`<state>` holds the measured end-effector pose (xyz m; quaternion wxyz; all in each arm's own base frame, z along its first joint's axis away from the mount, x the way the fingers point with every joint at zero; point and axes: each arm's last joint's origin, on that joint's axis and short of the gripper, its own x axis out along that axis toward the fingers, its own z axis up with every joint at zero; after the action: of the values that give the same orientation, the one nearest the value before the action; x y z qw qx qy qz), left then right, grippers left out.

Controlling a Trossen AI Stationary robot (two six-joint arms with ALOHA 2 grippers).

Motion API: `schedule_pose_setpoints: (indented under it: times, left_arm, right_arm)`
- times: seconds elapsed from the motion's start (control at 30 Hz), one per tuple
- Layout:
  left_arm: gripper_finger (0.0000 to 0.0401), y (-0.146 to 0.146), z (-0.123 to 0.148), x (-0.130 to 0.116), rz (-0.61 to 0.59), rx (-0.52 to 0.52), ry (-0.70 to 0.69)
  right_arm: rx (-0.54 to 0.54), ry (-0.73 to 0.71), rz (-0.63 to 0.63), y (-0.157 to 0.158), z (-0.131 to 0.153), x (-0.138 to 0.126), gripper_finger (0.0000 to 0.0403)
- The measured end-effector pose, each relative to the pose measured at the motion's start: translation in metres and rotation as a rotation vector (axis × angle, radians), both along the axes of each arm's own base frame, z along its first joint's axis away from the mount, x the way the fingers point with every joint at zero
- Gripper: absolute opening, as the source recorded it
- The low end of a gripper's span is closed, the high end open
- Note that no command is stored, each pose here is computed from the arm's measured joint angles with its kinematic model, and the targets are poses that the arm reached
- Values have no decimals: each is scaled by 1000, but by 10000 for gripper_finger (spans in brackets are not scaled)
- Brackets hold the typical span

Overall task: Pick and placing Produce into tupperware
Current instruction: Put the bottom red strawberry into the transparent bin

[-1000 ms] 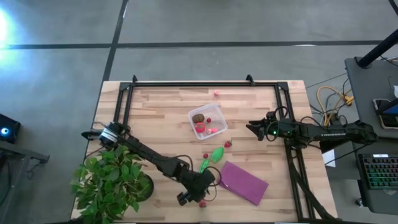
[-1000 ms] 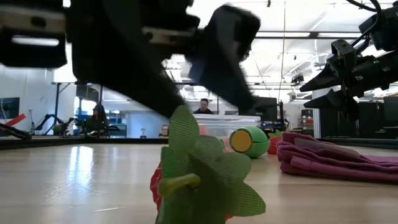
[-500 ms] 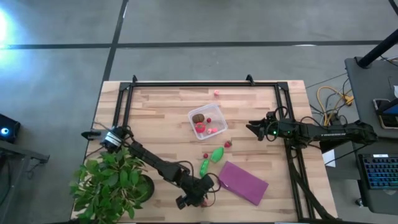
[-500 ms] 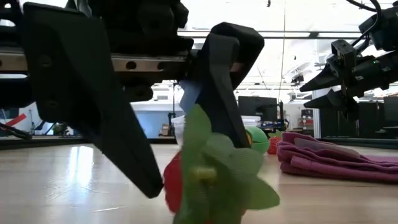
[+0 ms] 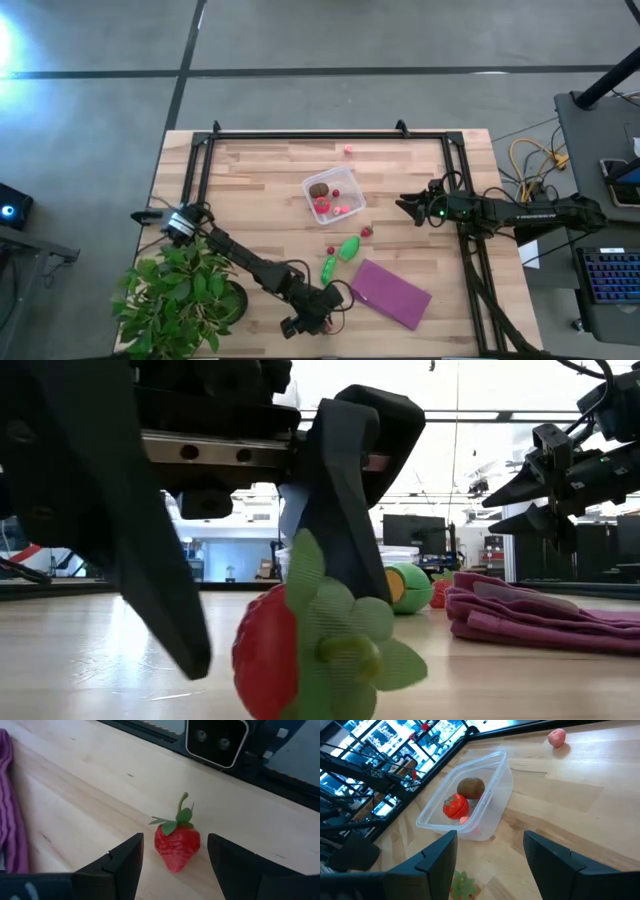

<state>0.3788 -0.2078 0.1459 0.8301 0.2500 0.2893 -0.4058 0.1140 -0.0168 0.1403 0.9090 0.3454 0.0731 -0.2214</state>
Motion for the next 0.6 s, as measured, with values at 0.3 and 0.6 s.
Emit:
schedule_pose_setpoints:
  times: [0.3, 0.6]
  left_arm:
    - [205, -1, -6, 2, -1, -4, -6]
    - [198, -3, -12, 9, 19, -10, 17]
  right_arm:
    - [0, 0, 0, 0, 0, 0, 219]
    - [0, 0, 0, 0, 0, 0, 219]
